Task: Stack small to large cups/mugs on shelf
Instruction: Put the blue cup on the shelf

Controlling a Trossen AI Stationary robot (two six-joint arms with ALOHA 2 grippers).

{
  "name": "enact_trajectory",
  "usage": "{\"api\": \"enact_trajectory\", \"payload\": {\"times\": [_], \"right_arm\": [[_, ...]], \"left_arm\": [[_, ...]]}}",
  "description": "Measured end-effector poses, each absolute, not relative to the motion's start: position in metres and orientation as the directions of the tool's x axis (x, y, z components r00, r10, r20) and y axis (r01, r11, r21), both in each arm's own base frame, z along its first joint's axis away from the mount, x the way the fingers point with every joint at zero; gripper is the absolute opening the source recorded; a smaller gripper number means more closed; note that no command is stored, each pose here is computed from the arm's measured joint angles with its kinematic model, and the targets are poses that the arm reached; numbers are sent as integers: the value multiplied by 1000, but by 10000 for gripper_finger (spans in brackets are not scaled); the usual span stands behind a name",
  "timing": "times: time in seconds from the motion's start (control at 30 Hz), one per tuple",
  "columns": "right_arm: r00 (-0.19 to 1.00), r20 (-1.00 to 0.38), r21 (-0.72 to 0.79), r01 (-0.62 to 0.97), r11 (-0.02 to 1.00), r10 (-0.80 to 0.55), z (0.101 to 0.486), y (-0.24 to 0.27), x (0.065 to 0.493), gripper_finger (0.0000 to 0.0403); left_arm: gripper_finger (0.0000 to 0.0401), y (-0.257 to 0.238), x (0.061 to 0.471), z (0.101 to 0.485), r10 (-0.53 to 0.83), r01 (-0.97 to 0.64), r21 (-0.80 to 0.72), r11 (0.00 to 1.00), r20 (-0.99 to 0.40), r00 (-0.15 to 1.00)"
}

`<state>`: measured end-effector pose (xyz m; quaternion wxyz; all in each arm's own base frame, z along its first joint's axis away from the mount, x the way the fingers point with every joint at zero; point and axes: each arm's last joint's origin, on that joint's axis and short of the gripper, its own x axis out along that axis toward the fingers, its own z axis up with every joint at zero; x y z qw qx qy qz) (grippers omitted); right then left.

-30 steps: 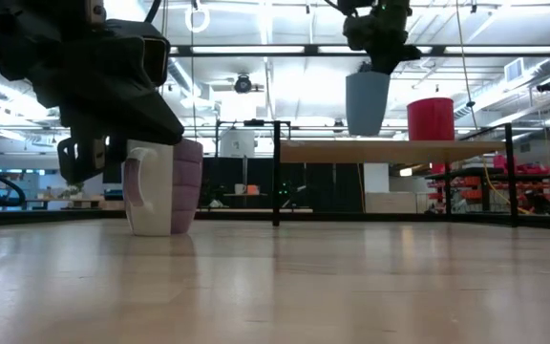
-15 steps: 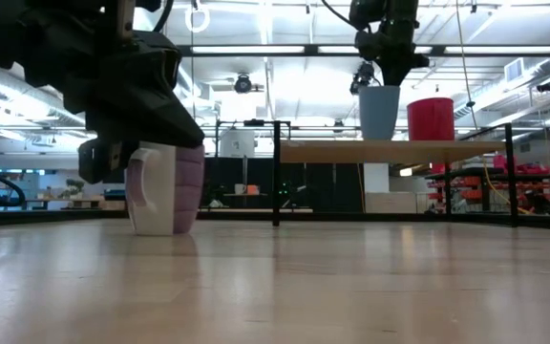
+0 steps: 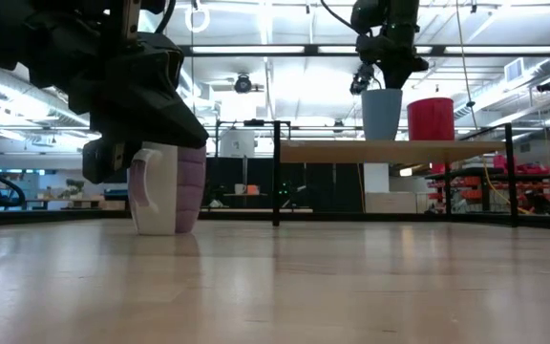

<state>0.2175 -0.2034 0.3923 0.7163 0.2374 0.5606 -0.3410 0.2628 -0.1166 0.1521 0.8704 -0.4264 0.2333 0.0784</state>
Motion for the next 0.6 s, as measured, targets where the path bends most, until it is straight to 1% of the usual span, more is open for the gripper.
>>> {"api": "enact_trajectory", "payload": {"times": [0.3,0.47,0.6], "right_arm": [[123,-972,-47,738,673,-203,384,-209,224,1],[128,-970,-47,731,680,-205,382,-211,227,1],[132,-969,-47,728,684,-207,382,-212,227,10]], "left_arm": [[36,-117,263,152,-63,-335,-706,624,-472,879],[32,-117,263,152,-63,-339,-713,613,-472,879],[28,-117,263,152,-63,-341,-717,608,-472,879]]}}
